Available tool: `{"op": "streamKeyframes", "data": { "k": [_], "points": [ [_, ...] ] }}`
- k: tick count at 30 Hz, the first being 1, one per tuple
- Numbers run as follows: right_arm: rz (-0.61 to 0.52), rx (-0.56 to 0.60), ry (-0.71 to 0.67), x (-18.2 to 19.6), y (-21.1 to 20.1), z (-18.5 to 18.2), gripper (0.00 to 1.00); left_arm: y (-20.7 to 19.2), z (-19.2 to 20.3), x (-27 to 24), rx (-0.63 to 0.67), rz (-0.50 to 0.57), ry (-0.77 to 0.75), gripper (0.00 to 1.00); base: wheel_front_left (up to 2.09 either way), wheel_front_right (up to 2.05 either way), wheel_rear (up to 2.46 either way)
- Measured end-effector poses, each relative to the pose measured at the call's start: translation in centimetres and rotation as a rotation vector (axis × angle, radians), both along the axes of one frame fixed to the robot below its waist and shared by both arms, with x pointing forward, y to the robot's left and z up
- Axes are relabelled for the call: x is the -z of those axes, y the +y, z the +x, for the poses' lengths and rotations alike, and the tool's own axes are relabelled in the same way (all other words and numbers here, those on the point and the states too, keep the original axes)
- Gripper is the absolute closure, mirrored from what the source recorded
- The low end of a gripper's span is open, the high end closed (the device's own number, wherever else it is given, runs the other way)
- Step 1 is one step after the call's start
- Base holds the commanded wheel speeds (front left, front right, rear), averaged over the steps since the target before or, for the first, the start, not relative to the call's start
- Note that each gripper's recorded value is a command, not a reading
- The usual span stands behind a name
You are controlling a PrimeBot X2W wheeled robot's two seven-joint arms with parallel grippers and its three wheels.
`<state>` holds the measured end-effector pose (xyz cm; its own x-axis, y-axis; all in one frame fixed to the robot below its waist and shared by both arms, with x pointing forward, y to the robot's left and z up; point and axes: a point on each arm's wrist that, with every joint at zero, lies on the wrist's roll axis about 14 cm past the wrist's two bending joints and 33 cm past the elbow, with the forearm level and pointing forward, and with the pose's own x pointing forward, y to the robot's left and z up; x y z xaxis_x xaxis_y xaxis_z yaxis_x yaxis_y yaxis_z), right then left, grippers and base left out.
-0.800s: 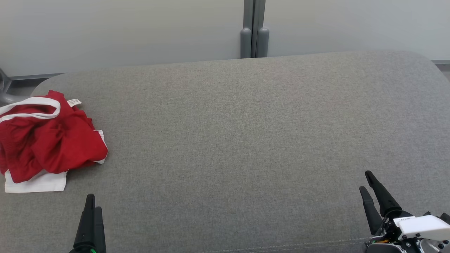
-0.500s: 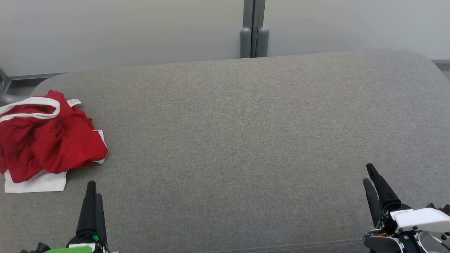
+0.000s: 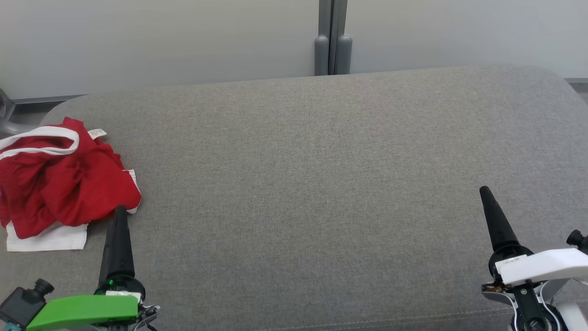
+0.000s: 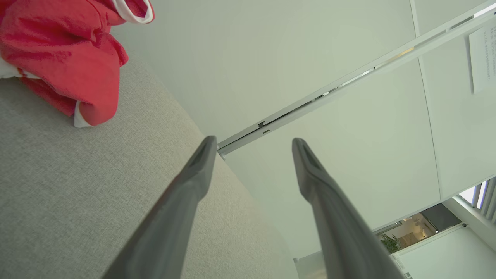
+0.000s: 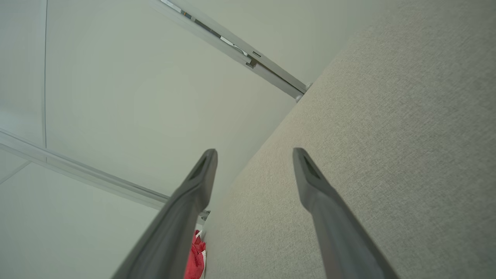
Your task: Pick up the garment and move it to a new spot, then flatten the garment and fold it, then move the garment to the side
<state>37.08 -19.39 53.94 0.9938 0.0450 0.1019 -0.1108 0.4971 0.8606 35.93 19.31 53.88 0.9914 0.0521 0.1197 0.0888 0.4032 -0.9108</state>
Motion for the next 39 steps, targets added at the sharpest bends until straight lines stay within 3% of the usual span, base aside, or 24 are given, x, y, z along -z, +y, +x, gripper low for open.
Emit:
{"op": "streamKeyframes", "data": {
  "k": [4,5,14,39],
  "points": [
    [-0.122,0.004,-0.032,-0.8,0.2,0.2,0.0,-0.3,0.4,-0.7,-0.003,0.117,-0.016,0.0,0.0,0.0,0.0],
    [-0.227,0.007,-0.056,-1.3,0.6,0.3,0.0,-0.7,0.7,-1.0,-0.002,0.225,-0.023,0.0,0.0,0.0,0.0],
    [-0.433,-0.005,-0.109,-2.2,1.7,0.5,0.0,-1.5,1.1,-0.6,0.011,0.465,-0.005,0.0,0.0,0.0,0.0],
    [-0.754,-0.025,-0.119,-0.4,3.5,1.5,0.0,-2.2,1.6,1.5,0.051,0.857,0.054,0.0,0.0,0.0,0.0]
  ]
}}
